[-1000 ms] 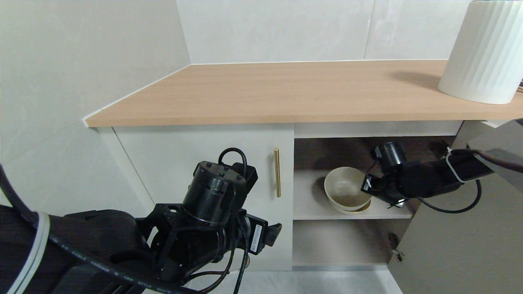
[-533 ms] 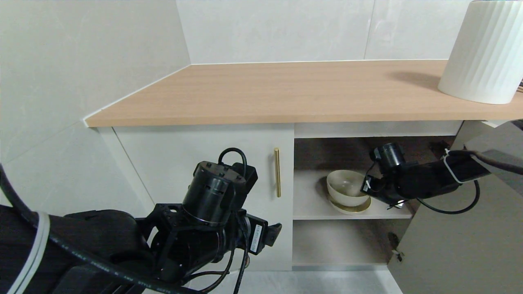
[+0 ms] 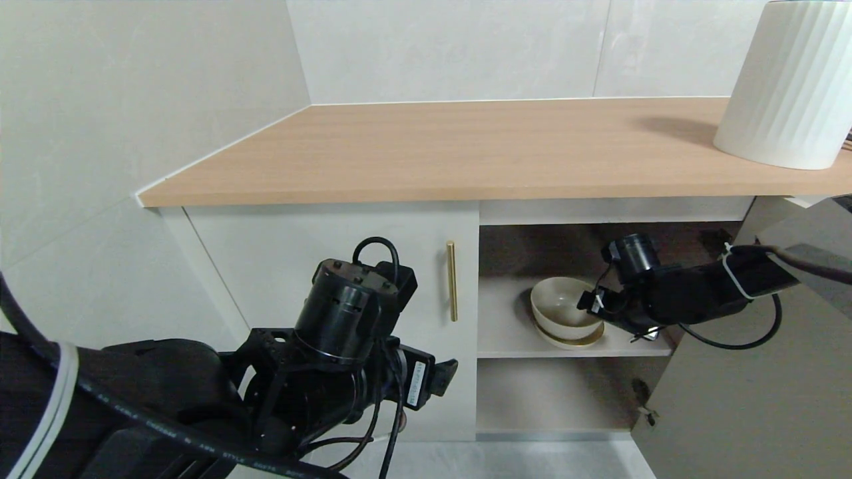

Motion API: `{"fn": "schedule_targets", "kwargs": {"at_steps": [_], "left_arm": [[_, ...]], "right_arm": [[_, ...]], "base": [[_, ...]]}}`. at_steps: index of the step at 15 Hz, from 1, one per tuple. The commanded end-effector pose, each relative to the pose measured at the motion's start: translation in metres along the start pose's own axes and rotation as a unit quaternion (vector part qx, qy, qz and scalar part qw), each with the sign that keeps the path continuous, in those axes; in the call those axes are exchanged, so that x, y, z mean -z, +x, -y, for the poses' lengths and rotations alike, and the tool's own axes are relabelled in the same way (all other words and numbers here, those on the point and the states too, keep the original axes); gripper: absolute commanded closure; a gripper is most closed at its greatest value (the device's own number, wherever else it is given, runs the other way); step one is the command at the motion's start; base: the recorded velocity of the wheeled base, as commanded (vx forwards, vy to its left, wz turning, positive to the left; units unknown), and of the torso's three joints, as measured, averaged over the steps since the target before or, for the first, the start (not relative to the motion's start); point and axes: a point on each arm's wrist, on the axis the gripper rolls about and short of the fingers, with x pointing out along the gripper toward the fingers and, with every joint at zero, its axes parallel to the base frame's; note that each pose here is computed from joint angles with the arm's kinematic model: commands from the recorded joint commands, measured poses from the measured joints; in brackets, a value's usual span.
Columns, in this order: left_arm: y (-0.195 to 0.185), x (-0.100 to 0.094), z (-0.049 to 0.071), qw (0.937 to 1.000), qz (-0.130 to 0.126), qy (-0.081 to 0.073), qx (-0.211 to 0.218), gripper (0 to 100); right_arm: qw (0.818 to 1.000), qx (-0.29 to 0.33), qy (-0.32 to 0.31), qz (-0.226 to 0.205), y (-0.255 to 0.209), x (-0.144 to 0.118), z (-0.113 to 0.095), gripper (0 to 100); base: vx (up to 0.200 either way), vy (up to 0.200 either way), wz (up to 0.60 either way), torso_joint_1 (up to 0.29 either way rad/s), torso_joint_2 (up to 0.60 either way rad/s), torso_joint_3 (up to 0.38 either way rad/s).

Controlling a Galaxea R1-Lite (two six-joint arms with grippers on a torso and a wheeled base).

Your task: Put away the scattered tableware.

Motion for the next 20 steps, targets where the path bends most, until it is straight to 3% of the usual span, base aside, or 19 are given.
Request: {"fn": "schedule_targets", "kwargs": {"at_steps": [1, 4, 5, 8, 10, 12, 14, 17, 20], "left_arm": [[-0.008, -0.008, -0.006, 0.9996, 0.018, -0.02, -0.004, 0], [-0.038, -0.025, -0.026, 0.9961, 0.065, -0.057, -0.015, 0], [-0.046, -0.022, -0.035, 0.9955, 0.066, -0.063, -0.023, 0], [-0.073, -0.008, -0.044, 0.9939, 0.074, -0.079, -0.022, 0], [-0.099, 0.011, -0.052, 0.9941, 0.067, -0.084, -0.018, 0], [-0.111, 0.018, -0.055, 0.9924, 0.068, -0.102, -0.013, 0], [-0.114, 0.022, -0.061, 0.992, 0.061, -0.109, -0.019, 0], [-0.112, 0.023, -0.061, 0.9927, 0.054, -0.106, -0.022, 0], [-0.106, 0.024, -0.06, 0.9934, 0.043, -0.103, -0.025, 0]], "right_arm": [[1.0, -0.003, -0.004, -0.004, -0.009, 0.003, 0.001, 0], [0.999, -0.039, -0.02, -0.011, -0.056, 0.007, 0.003, 0], [0.997, -0.062, -0.039, -0.013, -0.079, 0.008, 0.003, 0], [0.992, -0.092, -0.077, -0.039, -0.131, 0.026, 0.012, 0], [0.985, -0.105, -0.128, -0.045, -0.166, 0.044, 0.029, 0], [0.977, -0.127, -0.161, -0.055, -0.19, 0.065, 0.037, 0], [0.971, -0.124, -0.192, -0.069, -0.198, 0.087, 0.044, 0], [0.972, -0.138, -0.185, -0.041, -0.213, 0.08, 0.046, 0], [0.973, -0.136, -0.185, -0.039, -0.213, 0.08, 0.047, 0]], "base": [[0.0, 0.0, 0.0, 0.0, 0.0, 0.0], [0.0, 0.0, 0.0, 0.0, 0.0, 0.0], [0.0, 0.0, 0.0, 0.0, 0.0, 0.0], [0.0, 0.0, 0.0, 0.0, 0.0, 0.0], [0.0, 0.0, 0.0, 0.0, 0.0, 0.0], [0.0, 0.0, 0.0, 0.0, 0.0, 0.0], [0.0, 0.0, 0.0, 0.0, 0.0, 0.0], [0.0, 0.0, 0.0, 0.0, 0.0, 0.0], [0.0, 0.0, 0.0, 0.0, 0.0, 0.0]]}}
